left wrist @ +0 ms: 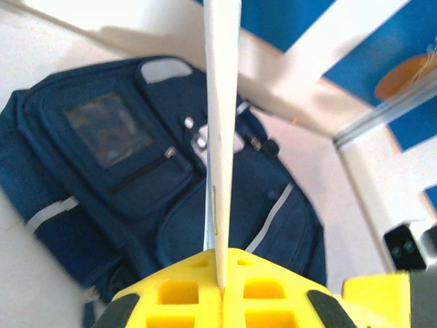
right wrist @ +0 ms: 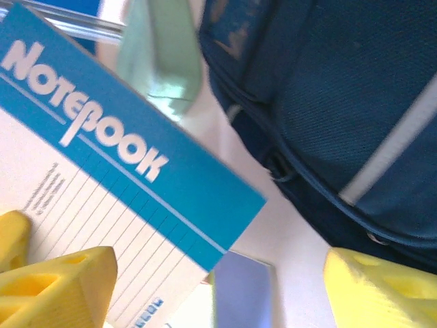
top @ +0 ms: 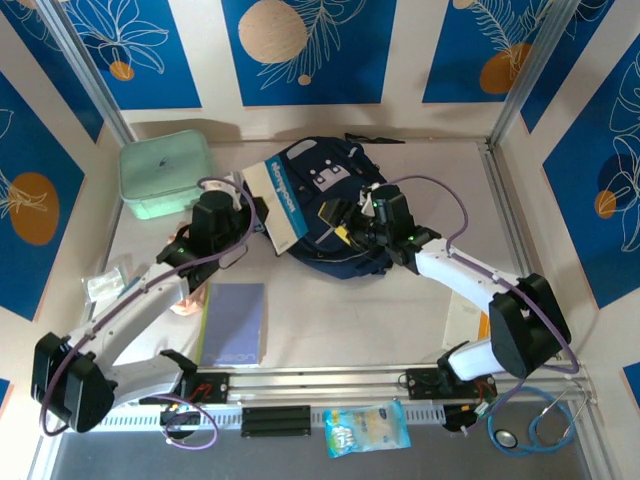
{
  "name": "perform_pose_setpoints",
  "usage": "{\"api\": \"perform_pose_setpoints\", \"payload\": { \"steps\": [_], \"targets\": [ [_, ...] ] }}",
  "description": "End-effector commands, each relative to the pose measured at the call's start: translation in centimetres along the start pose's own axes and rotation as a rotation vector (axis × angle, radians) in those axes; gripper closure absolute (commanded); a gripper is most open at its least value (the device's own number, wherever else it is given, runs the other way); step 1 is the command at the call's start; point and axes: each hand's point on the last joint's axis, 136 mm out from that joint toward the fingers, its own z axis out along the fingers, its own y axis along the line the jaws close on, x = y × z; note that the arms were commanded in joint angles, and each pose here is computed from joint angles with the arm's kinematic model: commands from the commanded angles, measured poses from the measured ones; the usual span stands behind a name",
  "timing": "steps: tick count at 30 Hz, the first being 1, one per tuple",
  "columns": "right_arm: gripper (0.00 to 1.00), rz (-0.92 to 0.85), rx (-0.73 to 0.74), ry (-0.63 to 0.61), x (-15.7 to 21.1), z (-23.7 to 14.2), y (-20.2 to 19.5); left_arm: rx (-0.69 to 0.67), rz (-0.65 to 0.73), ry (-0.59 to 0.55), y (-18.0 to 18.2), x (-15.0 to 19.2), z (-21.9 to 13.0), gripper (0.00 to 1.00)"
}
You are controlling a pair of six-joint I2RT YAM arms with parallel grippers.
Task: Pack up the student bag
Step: Pass the book.
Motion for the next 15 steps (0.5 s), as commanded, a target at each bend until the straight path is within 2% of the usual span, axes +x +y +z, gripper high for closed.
{"api": "perform_pose_setpoints", "payload": {
  "steps": [1, 7, 15],
  "targets": [
    [0.17, 0.115, -0.171, 0.025, -0.1, 0.4, 3.2, 0.112, -0.139, -0.169, -3.9, -5.4, 0.3, 1.00],
    [0.09, 0.170, -0.272, 0.031, -0.3, 0.9, 5.2, 0.144, -0.315, -0.210, -4.9, -7.2, 1.3, 1.00],
    [0.09, 0.188, -0.414, 0.052, -1.2, 1.6, 8.4, 0.187, -0.392, -0.210, -5.7, -7.6, 2.1, 1.00]
  ]
}}
